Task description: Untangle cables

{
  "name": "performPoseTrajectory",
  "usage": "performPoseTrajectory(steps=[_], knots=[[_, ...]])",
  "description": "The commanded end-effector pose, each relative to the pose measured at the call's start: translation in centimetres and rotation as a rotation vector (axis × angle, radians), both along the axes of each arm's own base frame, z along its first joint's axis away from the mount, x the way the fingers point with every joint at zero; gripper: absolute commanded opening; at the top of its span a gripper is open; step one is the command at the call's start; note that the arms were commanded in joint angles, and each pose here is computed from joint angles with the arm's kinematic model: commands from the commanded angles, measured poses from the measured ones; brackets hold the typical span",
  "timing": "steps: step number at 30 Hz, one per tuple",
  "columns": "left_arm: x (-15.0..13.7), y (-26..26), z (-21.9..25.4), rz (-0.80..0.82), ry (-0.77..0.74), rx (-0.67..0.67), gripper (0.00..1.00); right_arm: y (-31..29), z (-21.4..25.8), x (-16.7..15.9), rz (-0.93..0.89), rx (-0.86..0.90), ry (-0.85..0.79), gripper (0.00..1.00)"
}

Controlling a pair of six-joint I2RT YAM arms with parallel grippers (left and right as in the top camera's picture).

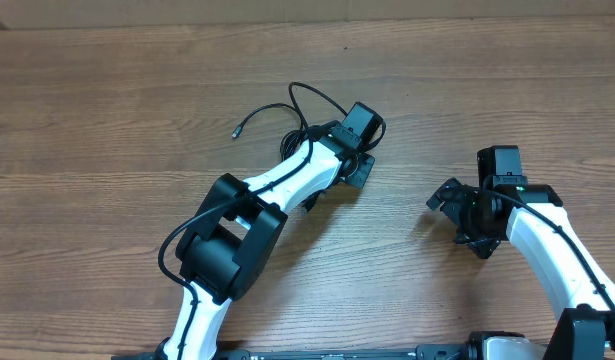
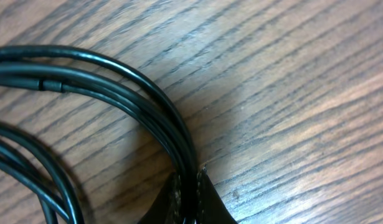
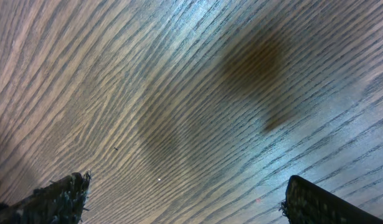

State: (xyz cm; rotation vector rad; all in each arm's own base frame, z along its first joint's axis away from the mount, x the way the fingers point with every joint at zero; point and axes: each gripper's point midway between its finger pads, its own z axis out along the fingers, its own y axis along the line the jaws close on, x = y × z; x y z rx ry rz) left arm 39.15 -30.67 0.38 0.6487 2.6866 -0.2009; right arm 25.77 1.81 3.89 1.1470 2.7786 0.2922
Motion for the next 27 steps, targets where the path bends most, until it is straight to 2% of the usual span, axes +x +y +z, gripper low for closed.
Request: performPoseTrajectory(steps=[1,6,8,10,13,17,18,19,20,24,27], knots=[[-1.7,1.0,-3.8,-0.104,0.070,0.085,0.12,-0.3,1.0,0.8,0.000,-0.012,-0.041,1.00],[-1.5,1.4,-4.0,-0.097,0.062,0.104,0.17,-0.3,1.0,0.8,0.000,-0.012,-0.041,1.00],[-1.6,1.4,-4.2,-0.097,0.066,0.106,0.25,-0.3,1.0,0.8,0.000,-0.012,-0.041,1.00],[-1.6,1.4,-4.2,-0.097,0.066,0.107,0.27,-0.3,1.0,0.8,0.000,-0.012,-0.041,1.00],[-1.6,1.4,-4.2,-0.095,0.067,0.105,0.23,-0.3,1.0,0.8,0.001,-0.012,-0.041,1.00],[-1.7,1.3,-4.2,-0.074,0.076,0.094,0.25,-0.3,1.0,0.8,0.001,-0.012,-0.041,1.00],[-1.6,1.3,-4.2,-0.074,0.075,0.093,0.21,-0.3,1.0,0.8,0.000,-0.012,-0.041,1.00],[-1.6,1.3,-4.2,-0.074,0.075,0.093,0.09,-0.3,1.0,0.8,0.000,-0.012,-0.041,1.00],[-1.6,1.3,-4.2,-0.074,0.075,0.093,0.04,-0.3,1.0,0.8,0.000,-0.012,-0.041,1.00],[-1.0,0.9,-3.4,-0.072,0.056,0.078,0.04,-0.3,1.0,0.8,0.001,-0.012,-0.041,1.00],[-0.1,0.1,0.2,-0.072,0.027,0.057,0.04,-0.3,1.0,0.8,0.000,-0.012,-0.041,1.00]])
